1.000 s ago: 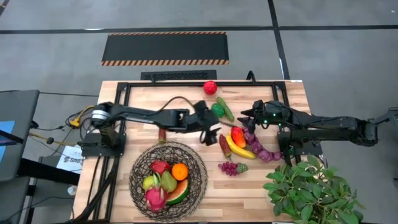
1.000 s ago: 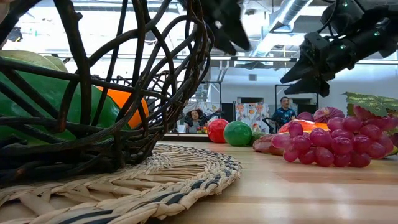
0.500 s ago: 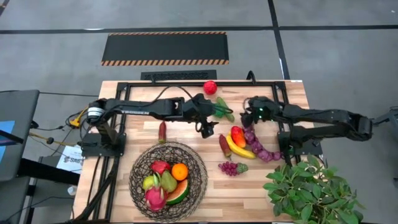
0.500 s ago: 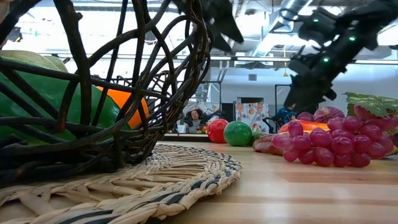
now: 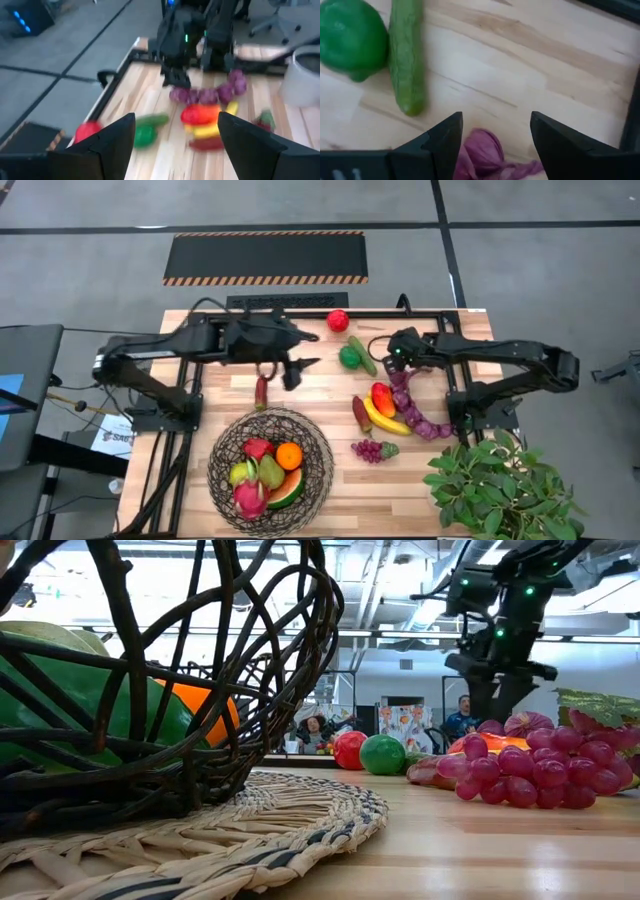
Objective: Build produce basket
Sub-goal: Put the red apple into the woven basket
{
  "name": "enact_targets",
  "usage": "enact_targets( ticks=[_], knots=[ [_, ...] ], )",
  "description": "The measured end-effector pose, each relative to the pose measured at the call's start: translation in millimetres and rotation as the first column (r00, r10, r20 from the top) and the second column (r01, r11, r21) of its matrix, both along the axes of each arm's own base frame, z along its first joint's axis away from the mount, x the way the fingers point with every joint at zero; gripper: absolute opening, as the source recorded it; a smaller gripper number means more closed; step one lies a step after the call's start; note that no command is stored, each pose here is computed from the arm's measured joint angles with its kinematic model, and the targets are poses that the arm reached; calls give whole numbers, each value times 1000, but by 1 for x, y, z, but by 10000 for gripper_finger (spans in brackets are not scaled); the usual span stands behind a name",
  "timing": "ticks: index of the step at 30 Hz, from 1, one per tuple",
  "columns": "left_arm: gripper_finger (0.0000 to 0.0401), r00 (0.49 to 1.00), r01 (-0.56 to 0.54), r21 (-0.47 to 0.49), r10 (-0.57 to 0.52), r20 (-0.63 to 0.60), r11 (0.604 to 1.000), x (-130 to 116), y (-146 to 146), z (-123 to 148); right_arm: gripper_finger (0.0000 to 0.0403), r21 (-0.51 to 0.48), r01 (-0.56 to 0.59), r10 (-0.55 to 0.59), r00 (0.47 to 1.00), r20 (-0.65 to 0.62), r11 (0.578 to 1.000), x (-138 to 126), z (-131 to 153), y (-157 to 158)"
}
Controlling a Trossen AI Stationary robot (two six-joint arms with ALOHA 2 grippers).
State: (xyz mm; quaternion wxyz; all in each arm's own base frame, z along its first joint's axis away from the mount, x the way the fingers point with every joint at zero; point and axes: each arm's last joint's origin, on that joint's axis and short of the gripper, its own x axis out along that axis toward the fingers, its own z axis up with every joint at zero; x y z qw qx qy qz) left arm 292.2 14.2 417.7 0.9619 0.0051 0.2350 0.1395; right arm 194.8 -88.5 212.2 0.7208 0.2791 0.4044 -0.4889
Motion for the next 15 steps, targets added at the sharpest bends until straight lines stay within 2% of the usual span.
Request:
enact_targets(
  ticks=[6,9,15],
  knots=[
    [269,996,-50,-23,48,-74,998,-20,-1,1,255,-63,-183,191,967,167,981,35,-4,-10],
    [269,998,-39,-22,37,-59,999,-18,-6,-6,255,-102,-213,228,959,171,972,43,-9,-15],
    [269,999,-31,-35,33,33,999,-9,-8,-58,255,-215,-232,272,944,184,949,43,1,-30]
  ],
)
